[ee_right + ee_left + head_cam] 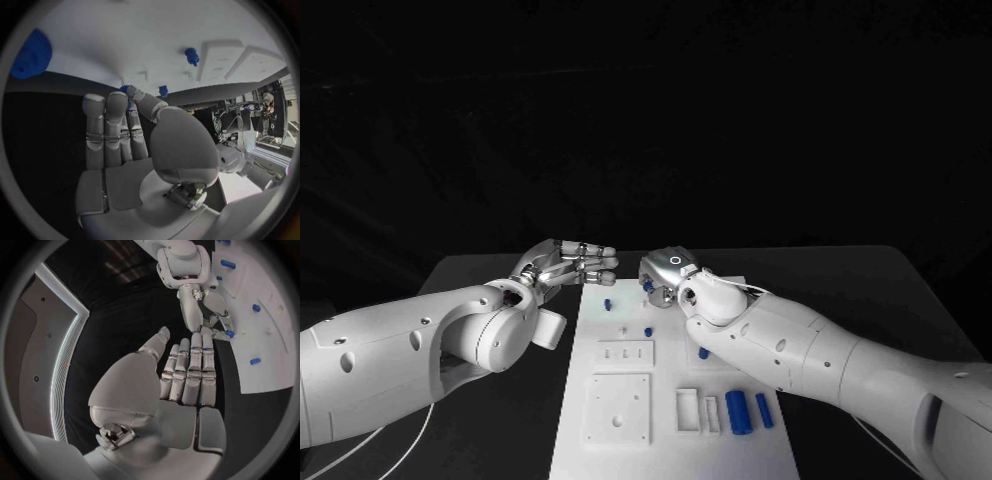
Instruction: Assemble the parts on the task board
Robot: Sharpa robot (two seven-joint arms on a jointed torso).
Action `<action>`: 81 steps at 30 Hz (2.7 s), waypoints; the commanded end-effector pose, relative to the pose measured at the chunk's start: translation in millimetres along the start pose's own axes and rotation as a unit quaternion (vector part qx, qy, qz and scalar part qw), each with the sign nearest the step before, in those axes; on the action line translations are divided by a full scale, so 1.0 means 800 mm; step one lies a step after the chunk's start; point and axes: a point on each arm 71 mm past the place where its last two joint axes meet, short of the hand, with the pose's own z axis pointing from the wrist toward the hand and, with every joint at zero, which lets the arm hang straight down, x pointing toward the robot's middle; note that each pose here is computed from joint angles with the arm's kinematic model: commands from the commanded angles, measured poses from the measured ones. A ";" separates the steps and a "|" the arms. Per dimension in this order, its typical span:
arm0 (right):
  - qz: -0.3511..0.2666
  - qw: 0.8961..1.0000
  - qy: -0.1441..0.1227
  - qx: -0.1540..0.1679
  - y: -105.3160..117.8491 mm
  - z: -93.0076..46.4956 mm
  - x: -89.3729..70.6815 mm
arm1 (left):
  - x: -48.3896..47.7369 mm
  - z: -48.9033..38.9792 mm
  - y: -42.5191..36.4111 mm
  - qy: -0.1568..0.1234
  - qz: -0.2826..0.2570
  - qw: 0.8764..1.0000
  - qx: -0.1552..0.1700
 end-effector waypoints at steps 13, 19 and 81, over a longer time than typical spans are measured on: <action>-0.018 1.000 -0.002 0.008 -0.002 0.004 -0.003 | 0.007 0.001 -0.0081 0.012 0.002 1.000 0.010; -0.023 1.000 0.001 0.011 -0.002 0.005 -0.002 | 0.007 0.002 -0.0085 0.013 0.002 1.000 0.010; -0.015 1.000 0.025 0.006 0.005 0.007 0.002 | 0.004 0.006 -0.0095 0.008 0.006 1.000 0.011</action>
